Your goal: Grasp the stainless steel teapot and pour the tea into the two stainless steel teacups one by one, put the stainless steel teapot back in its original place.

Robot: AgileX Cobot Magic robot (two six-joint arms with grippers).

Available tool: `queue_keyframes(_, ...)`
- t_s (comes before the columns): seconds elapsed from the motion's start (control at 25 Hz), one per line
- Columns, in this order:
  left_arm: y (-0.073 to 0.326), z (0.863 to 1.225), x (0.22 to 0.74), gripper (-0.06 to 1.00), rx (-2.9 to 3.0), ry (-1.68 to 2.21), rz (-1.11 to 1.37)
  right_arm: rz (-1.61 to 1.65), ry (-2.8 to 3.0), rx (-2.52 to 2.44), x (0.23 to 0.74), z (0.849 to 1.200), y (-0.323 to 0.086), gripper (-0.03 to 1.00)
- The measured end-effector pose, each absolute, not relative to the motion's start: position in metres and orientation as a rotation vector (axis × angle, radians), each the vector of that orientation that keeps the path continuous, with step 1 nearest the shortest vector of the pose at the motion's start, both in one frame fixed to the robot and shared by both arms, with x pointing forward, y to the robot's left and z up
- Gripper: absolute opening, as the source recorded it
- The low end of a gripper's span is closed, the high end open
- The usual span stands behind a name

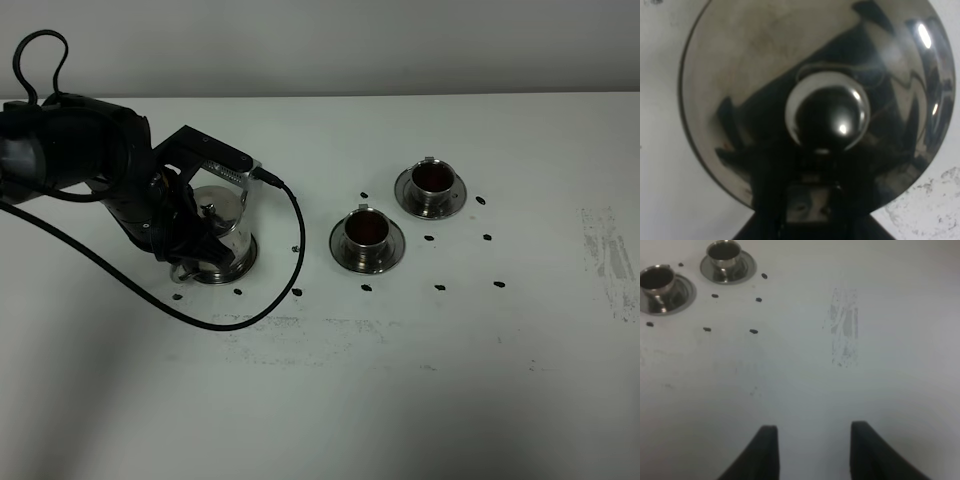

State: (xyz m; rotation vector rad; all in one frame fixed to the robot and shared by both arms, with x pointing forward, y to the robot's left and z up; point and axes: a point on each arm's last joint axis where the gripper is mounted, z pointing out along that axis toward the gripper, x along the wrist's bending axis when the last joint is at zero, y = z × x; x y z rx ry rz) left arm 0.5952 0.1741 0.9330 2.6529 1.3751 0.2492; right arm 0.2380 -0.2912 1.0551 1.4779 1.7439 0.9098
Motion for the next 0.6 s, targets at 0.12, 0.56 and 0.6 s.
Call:
queue_keyframes(0.12, 0.1741, 0.933, 0.5952, 0.18, 2.653, 1.375, 0.249, 0.91, 1.744, 1.478, 0.238, 1.0551, -0.2912, 0.33)
queue_keyframes(0.56, 0.1706, 0.933, 0.5936, 0.18, 2.657, 1.364, 0.238, 0.91, 1.744, 1.478, 0.238, 1.0551, -0.2912, 0.33)
queue_keyframes(0.6, 0.1705, 0.9328, 0.593, 0.18, 2.663, 1.36, 0.229, 0.91, 1.744, 1.478, 0.238, 1.0551, -0.2912, 0.33)
